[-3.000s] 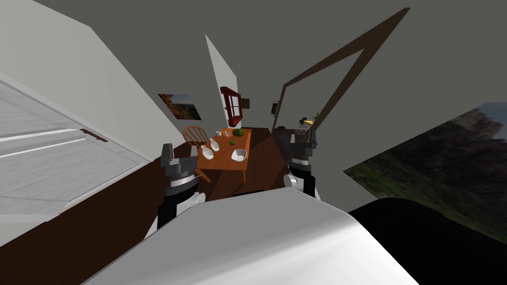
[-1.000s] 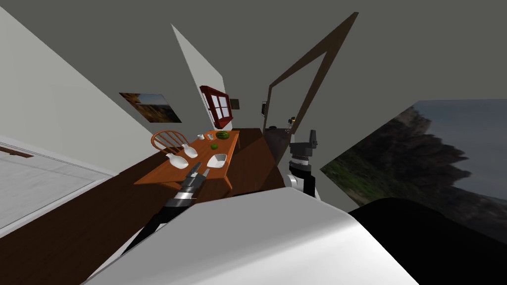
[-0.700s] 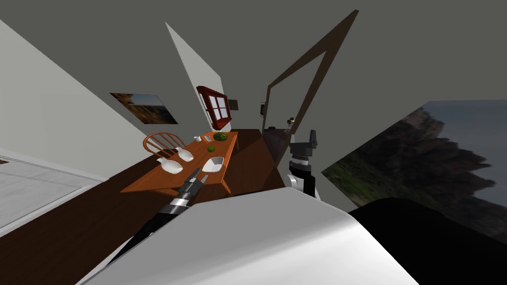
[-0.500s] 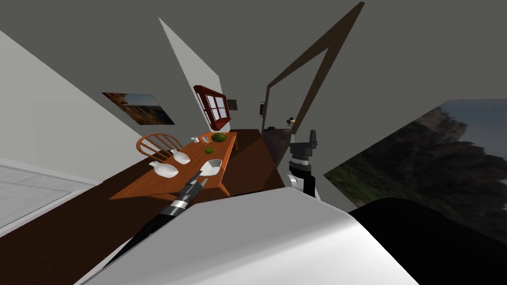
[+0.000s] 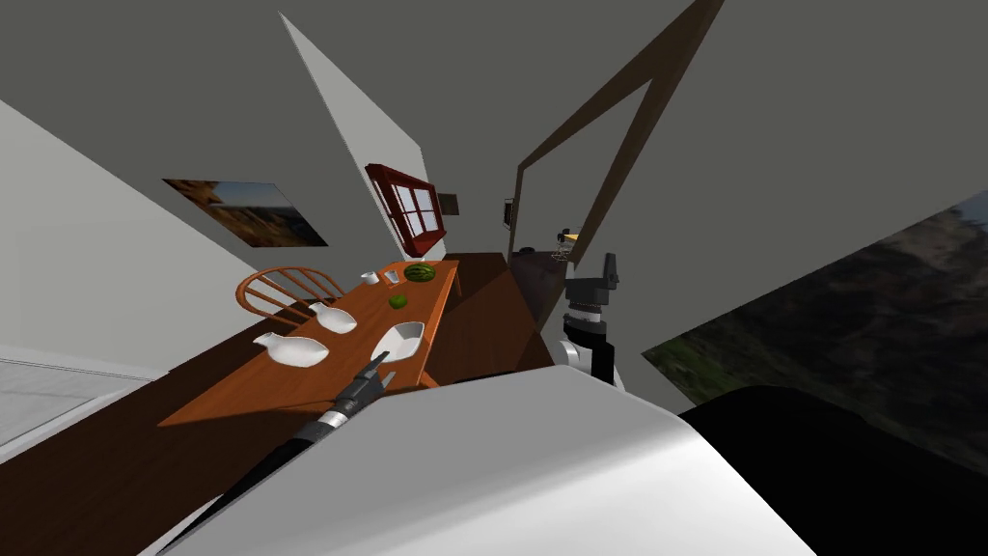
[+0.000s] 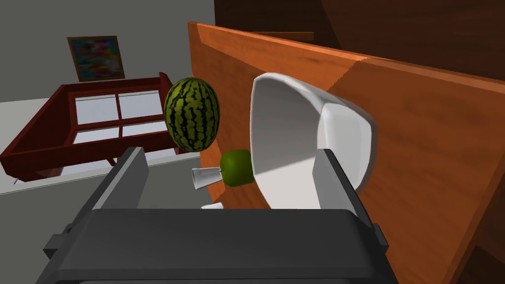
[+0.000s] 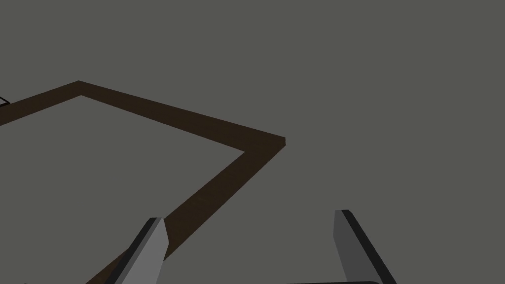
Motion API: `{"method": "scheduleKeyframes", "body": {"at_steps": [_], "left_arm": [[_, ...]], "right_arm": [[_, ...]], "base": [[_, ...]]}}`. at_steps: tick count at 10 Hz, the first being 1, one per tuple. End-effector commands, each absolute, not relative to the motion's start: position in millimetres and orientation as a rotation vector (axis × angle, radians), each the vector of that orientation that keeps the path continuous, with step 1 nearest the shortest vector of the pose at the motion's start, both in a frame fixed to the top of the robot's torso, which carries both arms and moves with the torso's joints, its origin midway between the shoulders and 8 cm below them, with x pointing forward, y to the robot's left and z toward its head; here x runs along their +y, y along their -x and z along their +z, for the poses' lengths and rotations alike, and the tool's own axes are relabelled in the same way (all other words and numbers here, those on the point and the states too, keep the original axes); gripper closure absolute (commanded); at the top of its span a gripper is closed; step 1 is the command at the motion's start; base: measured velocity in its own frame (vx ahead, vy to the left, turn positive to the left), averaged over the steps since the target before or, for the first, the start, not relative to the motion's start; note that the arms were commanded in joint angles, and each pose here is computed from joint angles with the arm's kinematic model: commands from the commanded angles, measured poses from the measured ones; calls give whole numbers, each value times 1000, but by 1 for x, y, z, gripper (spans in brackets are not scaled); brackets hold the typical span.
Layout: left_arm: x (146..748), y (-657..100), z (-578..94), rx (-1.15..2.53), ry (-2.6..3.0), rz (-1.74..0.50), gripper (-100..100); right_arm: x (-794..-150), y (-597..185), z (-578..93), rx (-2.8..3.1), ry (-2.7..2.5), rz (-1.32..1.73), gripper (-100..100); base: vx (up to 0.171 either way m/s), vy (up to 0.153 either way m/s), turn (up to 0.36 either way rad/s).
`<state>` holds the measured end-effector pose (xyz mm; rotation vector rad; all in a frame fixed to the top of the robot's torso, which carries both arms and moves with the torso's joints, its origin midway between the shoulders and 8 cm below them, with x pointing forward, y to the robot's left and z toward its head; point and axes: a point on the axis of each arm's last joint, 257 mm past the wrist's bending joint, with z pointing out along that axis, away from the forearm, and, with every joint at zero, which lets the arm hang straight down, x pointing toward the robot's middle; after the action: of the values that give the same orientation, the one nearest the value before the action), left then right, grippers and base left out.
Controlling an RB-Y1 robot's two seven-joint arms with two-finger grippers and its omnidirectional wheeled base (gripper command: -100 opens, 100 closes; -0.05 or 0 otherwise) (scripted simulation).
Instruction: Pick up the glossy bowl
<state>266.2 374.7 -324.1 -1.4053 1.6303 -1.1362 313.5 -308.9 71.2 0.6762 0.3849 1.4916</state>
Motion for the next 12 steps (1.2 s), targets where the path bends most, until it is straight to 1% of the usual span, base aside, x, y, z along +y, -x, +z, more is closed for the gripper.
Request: {"method": "scheduleKeyframes", "body": {"at_steps": [1,3,4,6,8,9,12], "left_arm": [[383,-256,-332,1670,1435,-1099,-100],[408,-223,-364,1751,1545,-988,-100],[409,-223,-363,1760,1539,-984,-100],[434,-188,-388,1831,1638,-862,-100],[460,-152,-405,1899,1719,-735,-100],[460,-152,-405,1899,1719,-735,-100],[490,-103,-423,1966,1823,-566,-100]], "right_arm": [[-309,-313,71,385,-676,1492,0],[-309,-313,71,385,-676,1492,0],[-309,-313,71,385,-676,1492,0],[-309,-313,71,385,-676,1492,0],[-309,-313,71,385,-676,1492,0],[-309,-313,71,385,-676,1492,0],[-309,-313,71,385,-676,1492,0]], "base": [[161,-13,-23],[184,-18,-42],[151,-2,-17],[151,7,-40],[216,-16,-51],[158,-4,-14],[134,-2,-35]]}}
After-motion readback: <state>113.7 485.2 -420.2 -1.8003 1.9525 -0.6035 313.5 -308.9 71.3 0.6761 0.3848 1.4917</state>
